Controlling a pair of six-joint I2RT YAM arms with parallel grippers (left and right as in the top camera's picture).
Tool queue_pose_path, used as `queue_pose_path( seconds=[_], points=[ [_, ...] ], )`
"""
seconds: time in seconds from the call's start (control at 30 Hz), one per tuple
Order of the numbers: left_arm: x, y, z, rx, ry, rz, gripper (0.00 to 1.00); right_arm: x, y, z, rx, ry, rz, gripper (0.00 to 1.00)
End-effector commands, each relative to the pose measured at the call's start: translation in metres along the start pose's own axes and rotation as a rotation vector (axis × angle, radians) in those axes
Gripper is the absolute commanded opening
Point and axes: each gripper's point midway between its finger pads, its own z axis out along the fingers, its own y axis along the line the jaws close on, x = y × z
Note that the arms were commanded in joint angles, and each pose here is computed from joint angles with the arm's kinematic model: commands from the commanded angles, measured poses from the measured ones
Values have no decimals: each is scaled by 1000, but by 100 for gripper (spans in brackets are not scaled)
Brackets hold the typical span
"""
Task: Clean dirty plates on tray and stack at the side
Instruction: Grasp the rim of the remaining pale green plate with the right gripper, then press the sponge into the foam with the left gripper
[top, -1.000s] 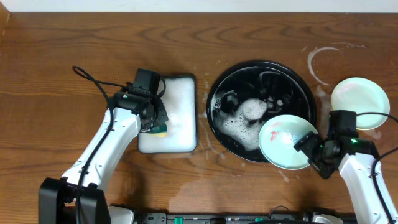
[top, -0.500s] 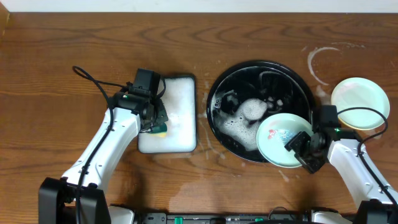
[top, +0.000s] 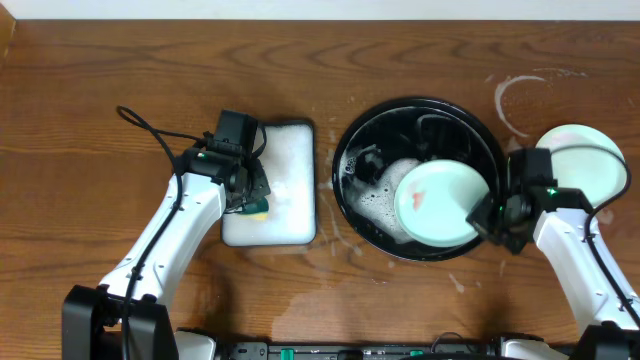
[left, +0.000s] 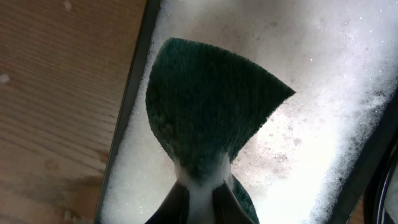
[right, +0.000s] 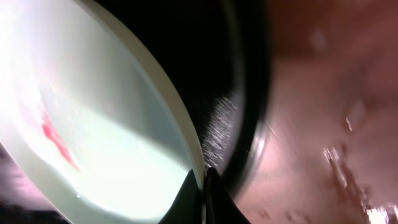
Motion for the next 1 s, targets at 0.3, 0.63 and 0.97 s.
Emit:
queue_pose_path(
  seconds=[0.3, 0.63, 0.97],
  points=[
    [2, 3, 2, -7, 7, 3, 8, -23, 65, 0, -188, -106, -274, 1],
    [2, 3, 2, -6, 6, 3, 7, -21, 77, 47, -168, -52, -309, 1],
    [-11, -13, 2, 70, -37, -1, 9, -21, 72, 47, -162, -38, -292, 1]
  ],
)
